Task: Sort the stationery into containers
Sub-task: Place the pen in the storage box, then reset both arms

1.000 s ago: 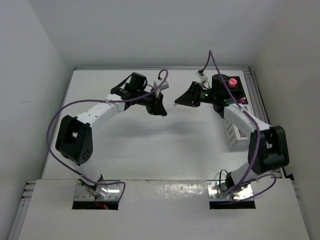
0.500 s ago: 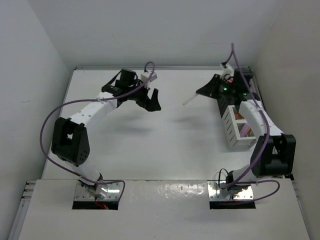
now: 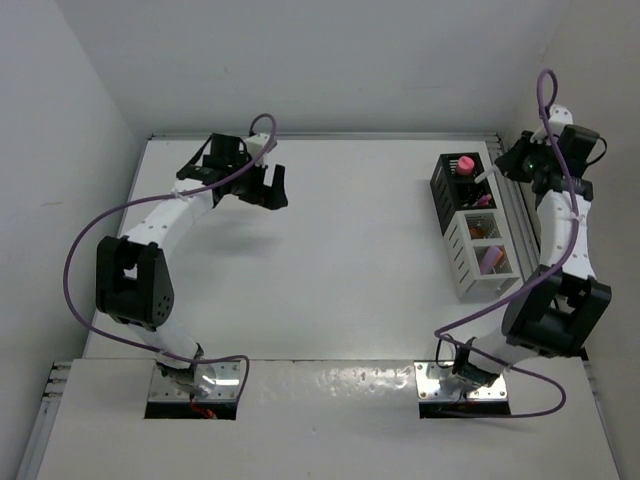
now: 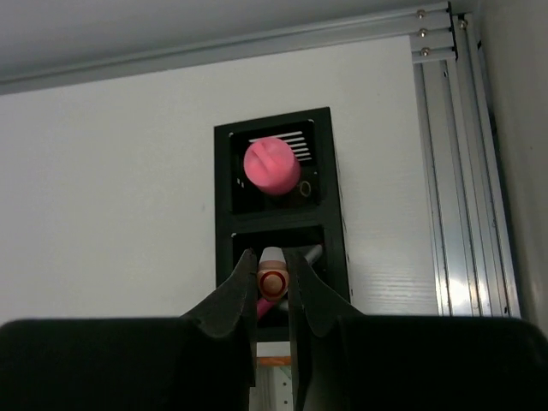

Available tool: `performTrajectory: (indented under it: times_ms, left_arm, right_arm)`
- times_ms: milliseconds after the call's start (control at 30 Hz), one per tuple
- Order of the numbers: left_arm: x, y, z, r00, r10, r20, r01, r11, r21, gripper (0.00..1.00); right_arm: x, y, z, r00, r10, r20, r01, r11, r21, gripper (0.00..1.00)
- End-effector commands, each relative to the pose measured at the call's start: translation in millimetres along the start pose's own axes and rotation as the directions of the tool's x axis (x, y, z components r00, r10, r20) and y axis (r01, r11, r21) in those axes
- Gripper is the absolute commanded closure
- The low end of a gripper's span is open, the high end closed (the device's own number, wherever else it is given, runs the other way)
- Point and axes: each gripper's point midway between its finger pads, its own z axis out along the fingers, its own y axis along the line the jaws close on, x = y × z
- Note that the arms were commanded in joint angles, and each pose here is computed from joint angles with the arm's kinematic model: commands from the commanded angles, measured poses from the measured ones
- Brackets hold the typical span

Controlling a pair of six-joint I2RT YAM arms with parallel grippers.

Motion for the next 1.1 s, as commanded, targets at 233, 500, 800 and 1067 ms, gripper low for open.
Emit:
performTrajectory:
  times_ms: [233,500,800,1067]
  left_arm:
    - [-6.3,44.3,-35.6,0.999,-0.014,0.032,0.019,0.988,-0.153,0.0]
    - [21.0,96.8,-85.7,0.997,-0.075,0.033,0.081,0.965,-0.249,0.0]
    - [44.3,141.7,-136.8,0.996,-0.083,0.012,0.081,0.913,-0.4,0.0]
    - [30.9,138.0,-145.0,0.997,-0.056,0.057,0.075,0.909,-0.411,0.0]
  right_arm:
    - [42.4,-14.7,43.5,0.985,-0.123,-0.122,0.128,0.991,0.034,0.71]
    - [37.1,14.5,19.0,0.978,-0.176,-0.112,0.174,0.984,-0.032,0.28]
    - [47.7,67.8,-25.0,0.986,-0.092,-0.136,0.074,0.988,-0.133,0.23]
    - [72.9,88.7,-65.2,0.973,-0.082,-0.218,0.054,0.99,-0.131,0.21]
